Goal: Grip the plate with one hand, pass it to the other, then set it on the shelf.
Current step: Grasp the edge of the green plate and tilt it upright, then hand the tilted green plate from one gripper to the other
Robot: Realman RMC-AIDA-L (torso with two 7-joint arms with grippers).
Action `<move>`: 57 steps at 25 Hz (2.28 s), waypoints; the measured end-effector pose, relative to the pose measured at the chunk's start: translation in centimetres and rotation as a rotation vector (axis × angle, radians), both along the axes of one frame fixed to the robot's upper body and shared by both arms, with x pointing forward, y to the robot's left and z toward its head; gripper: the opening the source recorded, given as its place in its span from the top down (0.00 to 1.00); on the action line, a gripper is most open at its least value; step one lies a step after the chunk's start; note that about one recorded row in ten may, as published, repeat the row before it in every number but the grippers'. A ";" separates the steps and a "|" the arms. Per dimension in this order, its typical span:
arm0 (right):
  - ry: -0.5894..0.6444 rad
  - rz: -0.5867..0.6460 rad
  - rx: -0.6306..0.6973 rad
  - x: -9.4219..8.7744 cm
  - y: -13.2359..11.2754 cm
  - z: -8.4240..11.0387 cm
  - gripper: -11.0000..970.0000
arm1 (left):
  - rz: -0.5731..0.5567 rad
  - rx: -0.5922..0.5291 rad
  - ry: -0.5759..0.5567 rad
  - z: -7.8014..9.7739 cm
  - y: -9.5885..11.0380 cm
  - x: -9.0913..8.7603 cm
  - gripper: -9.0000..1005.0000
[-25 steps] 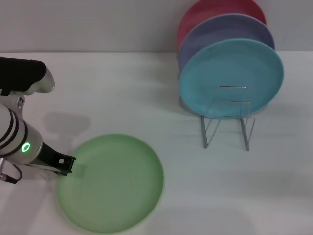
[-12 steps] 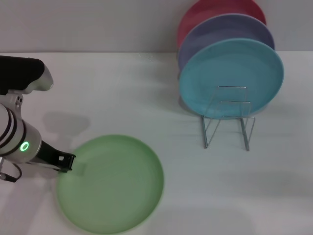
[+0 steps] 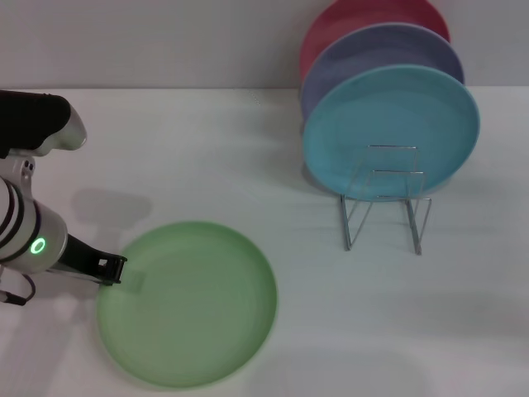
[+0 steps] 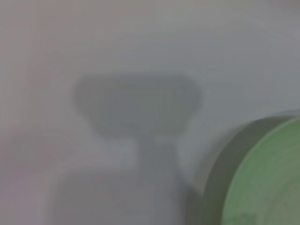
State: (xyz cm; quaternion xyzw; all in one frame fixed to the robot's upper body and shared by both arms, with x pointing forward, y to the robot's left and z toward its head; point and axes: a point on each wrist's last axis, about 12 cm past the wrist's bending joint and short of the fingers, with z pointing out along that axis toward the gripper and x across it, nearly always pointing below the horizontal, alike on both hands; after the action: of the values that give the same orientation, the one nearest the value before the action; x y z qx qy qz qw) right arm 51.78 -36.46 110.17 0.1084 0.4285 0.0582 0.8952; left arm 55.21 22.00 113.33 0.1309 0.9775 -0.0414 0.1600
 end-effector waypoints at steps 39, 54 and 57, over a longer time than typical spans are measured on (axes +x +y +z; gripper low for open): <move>0.008 0.000 0.015 -0.3 0.4 -0.4 0.32 | 0.054 -0.186 -0.293 1.1 2.7 1.5 0.96; 0.023 0.009 0.014 -0.2 0.5 -0.6 0.32 | 0.104 -0.319 -0.705 0.2 4.1 2.3 0.96; 0.031 0.009 0.016 -0.2 0.5 -0.7 0.32 | 0.146 -0.289 -0.839 -1.1 4.1 2.1 0.96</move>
State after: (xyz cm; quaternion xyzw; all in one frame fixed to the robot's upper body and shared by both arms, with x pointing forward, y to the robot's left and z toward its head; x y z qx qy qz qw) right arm 51.60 -35.97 109.51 0.1146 0.4425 0.0639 0.8871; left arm 57.35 26.15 112.24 0.0434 0.8190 -0.1093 0.5616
